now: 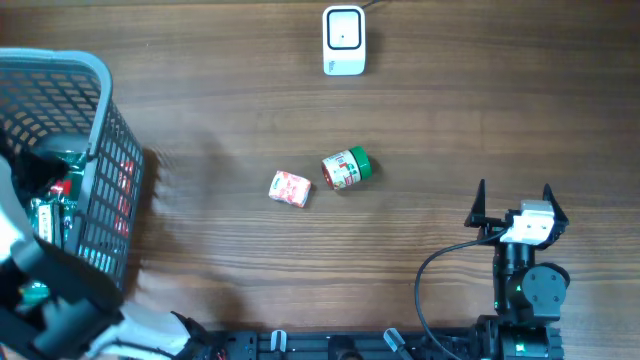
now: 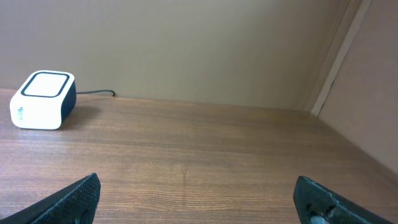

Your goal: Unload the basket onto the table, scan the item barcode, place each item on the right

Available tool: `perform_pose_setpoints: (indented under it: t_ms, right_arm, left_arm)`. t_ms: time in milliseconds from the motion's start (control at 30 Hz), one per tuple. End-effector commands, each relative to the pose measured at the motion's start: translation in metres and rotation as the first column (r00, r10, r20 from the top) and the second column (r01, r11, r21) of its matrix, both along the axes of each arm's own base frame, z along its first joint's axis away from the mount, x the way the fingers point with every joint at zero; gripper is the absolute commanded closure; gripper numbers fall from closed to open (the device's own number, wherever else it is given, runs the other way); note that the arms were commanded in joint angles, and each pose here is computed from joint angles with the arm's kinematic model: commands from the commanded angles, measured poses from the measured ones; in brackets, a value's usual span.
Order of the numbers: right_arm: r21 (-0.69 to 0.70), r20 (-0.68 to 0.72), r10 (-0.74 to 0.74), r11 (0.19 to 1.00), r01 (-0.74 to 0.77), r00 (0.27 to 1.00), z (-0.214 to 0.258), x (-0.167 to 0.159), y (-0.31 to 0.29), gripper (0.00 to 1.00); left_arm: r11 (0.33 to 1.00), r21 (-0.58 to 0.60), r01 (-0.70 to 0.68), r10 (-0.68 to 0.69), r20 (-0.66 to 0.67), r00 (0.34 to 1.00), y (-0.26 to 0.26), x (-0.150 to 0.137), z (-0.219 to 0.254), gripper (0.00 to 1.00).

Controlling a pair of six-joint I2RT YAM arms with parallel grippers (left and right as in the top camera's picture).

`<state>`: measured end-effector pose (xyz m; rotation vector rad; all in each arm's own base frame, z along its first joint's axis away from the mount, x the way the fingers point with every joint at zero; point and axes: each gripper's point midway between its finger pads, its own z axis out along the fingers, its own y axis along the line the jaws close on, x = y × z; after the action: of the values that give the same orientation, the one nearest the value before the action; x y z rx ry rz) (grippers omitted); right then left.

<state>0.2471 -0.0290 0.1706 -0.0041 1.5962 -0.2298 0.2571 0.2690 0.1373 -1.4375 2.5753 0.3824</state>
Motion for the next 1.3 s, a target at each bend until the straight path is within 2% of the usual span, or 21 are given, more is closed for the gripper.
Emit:
perform_pose_setpoints:
  t_ms: [0, 100, 167, 233, 333, 433, 500, 633, 767, 1167, 1200, 1267]
  right_arm:
    - [-0.01, 0.005, -0.015, 1.0, 0.015, 1.0, 0.001, -0.001, -0.003, 0.0]
    - [-0.01, 0.005, -0.015, 1.0, 0.015, 1.0, 0.001, -0.001, -0.003, 0.0]
    - [-0.01, 0.006, -0.015, 1.0, 0.015, 1.0, 0.001, -0.001, -0.003, 0.0]
    - [-0.01, 0.005, -0.015, 1.0, 0.015, 1.0, 0.001, -0.001, -0.003, 0.0]
    - [-0.01, 0.005, -0.015, 1.0, 0.015, 1.0, 0.001, -0.001, -0.003, 0.0]
    - [-0.01, 0.006, -0.015, 1.0, 0.015, 1.0, 0.001, -0.001, -0.003, 0.0]
    - [-0.01, 0.006, -0.015, 1.0, 0.015, 1.0, 0.001, -0.001, -0.003, 0.0]
    - [-0.01, 0.006, -0.015, 1.0, 0.015, 1.0, 0.001, -0.001, -0.003, 0.0]
    - [-0.01, 0.005, -0.015, 1.0, 0.015, 1.0, 0.001, -0.001, -0.003, 0.0]
    - [-0.01, 0.005, -0.015, 1.0, 0.015, 1.0, 0.001, -0.001, -0.003, 0.0]
    - [-0.01, 0.005, -0.015, 1.0, 0.015, 1.0, 0.001, -0.001, -0.003, 0.0]
    - [-0.01, 0.006, -0.015, 1.0, 0.015, 1.0, 0.001, -0.001, -0.003, 0.0]
  left_arm:
    - [0.989, 0.144, 0.043, -0.081, 0.268, 0.96, -0.017, 0.004, 0.093, 0.0]
    - [0.949, 0.302, 0.089, -0.192, 0.329, 0.925, -0.01, 0.001, 0.139, 0.0]
    - [0.934, 0.32, 0.16, -0.248, 0.258, 0.934, -0.001, -0.005, 0.132, 0.0]
    - [0.938, 0.264, 0.227, -0.274, 0.158, 0.949, 0.007, -0.017, 0.108, 0.0]
    - [0.976, 0.148, 0.162, -0.191, 0.202, 0.961, 0.011, -0.028, 0.084, 0.0]
    - [0.986, 0.09, 0.139, -0.154, 0.193, 0.969, 0.014, -0.043, 0.061, 0.0]
    - [0.975, 0.059, 0.212, -0.22, 0.198, 0.955, 0.008, -0.04, 0.04, 0.0]
    - [0.968, 0.089, 0.235, -0.248, 0.198, 0.948, 0.015, -0.035, -0.002, 0.0]
    - [0.908, 0.074, 0.413, -0.419, 0.108, 0.901, 0.015, -0.035, -0.033, 0.0]
    - [0.899, -0.082, 0.43, -0.419, 0.125, 0.899, 0.019, -0.02, -0.115, 0.01]
    - [0.898, -0.09, 0.43, -0.418, 0.123, 0.9, 0.019, -0.021, -0.118, 0.04]
    - [0.896, -0.099, 0.432, -0.419, 0.129, 0.899, 0.017, -0.02, -0.12, 0.24]
